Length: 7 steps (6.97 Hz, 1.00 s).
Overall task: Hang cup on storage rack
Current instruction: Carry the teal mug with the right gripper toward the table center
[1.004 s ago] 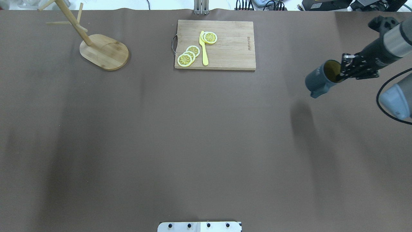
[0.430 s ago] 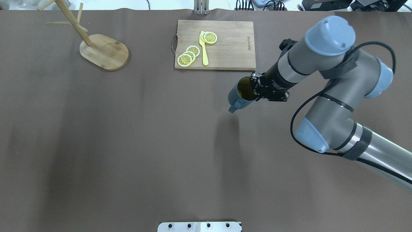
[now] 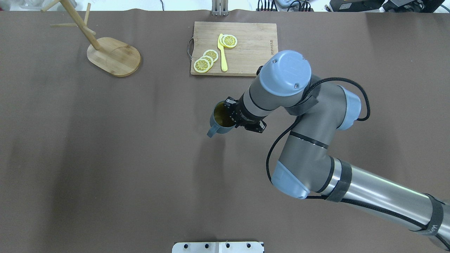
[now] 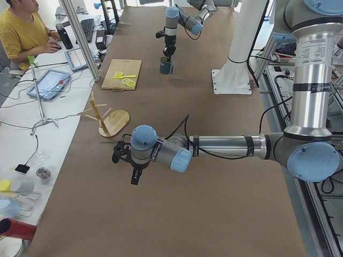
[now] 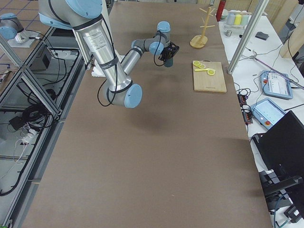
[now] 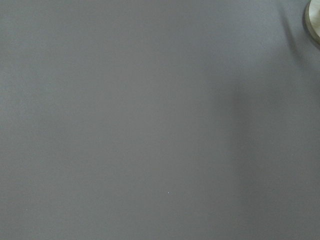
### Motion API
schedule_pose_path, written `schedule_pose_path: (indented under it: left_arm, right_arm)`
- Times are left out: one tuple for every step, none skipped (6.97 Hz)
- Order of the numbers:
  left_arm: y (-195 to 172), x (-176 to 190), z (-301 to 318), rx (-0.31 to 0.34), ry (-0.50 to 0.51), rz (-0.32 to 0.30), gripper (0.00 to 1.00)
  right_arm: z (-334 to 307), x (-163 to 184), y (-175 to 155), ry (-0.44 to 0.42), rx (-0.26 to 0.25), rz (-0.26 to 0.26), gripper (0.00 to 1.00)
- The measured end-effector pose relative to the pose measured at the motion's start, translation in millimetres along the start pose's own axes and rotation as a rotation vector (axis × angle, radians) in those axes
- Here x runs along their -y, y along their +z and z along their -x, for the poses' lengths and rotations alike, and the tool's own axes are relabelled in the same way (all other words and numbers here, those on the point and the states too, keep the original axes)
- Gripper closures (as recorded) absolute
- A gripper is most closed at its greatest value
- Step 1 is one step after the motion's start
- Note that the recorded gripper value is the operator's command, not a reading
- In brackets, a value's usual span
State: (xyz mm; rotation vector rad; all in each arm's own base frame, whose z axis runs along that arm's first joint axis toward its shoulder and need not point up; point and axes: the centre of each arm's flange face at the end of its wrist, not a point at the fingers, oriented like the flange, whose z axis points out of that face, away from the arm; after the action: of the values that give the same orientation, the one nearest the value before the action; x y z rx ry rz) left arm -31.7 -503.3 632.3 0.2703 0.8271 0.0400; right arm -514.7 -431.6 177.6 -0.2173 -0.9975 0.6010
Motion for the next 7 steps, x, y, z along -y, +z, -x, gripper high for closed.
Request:
schedule_pose_path:
  left_arm:
    - [0, -1, 1, 0.000, -0.001, 0.001, 0.02]
    - [1, -2, 1, 0.000, -0.003, 0.003, 0.02]
    - [1, -4, 2, 0.001, -0.005, 0.004, 0.02]
    - [2, -6, 3, 0.002, -0.008, 0.006, 0.02]
    - [2, -8, 4, 0.002, -0.010, 0.008, 0.02]
    - [2, -9, 5, 0.002, -0.011, 0.008, 0.02]
    - [3, -12, 7, 0.003, -0.013, 0.009, 0.02]
  right_arm:
    - [6, -15, 8, 0.017, -0.006, -0.002, 1.00]
    - [6, -25, 14, 0.023, -0.021, -0.002, 0.98]
    - [5, -34, 20, 0.023, -0.037, 0.000, 0.95]
    - [3, -42, 24, 0.019, -0.050, 0.002, 0.90]
    - [4, -48, 28, 0.018, -0.068, 0.003, 0.83]
    - [7, -53, 30, 0.021, -0.093, 0.000, 0.73]
    - [10, -57, 31, 0.022, -0.111, -0.002, 0.67]
